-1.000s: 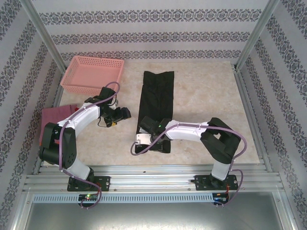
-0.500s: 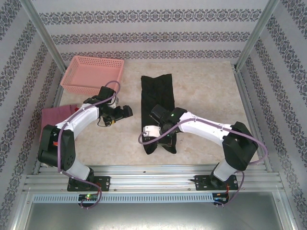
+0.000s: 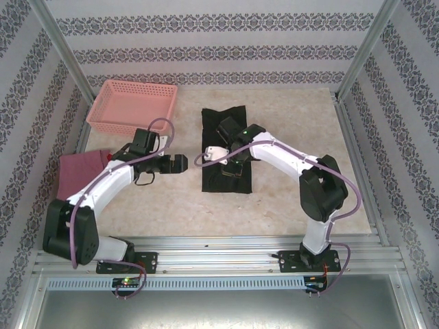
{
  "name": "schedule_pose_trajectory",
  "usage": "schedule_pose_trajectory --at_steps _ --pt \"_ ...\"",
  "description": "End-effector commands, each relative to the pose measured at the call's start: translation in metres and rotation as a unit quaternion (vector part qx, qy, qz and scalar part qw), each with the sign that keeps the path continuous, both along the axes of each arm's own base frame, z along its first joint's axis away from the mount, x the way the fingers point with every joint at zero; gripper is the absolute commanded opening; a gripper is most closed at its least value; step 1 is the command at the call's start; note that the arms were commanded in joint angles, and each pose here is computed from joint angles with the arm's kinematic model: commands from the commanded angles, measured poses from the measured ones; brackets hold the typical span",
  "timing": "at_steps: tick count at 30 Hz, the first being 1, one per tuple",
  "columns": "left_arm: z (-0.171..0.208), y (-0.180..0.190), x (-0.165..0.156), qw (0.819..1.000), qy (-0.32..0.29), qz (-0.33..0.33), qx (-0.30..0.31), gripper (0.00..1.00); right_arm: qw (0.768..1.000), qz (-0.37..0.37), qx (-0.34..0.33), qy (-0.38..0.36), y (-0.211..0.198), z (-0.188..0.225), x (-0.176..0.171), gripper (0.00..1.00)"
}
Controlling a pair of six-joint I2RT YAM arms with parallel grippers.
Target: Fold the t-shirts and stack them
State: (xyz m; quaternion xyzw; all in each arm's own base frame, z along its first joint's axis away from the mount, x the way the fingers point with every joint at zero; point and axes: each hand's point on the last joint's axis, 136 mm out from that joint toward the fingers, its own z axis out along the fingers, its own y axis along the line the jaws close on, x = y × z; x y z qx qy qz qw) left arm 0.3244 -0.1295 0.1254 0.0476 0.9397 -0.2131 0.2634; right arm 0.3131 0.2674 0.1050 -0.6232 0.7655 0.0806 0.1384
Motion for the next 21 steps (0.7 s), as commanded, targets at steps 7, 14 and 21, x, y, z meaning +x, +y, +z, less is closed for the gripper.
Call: schedule_pose_trajectory --at_steps 7,14,21 --pt "0.033 -0.022 -0.025 0.954 -0.22 -0.201 0.03 1.0 0.999 -0.022 0.004 -0.024 -0.003 0.006 0.048 0.0" --pt "0.025 -0.026 -0.038 0.949 -0.213 -0.231 0.026 1.0 0.998 -0.037 -0.013 -0.052 -0.001 -0.004 0.082 0.0" --pt "0.021 -0.025 -0.038 0.946 -0.216 -0.239 0.034 1.0 0.995 -0.063 -0.021 -0.069 -0.005 -0.008 0.112 0.0"
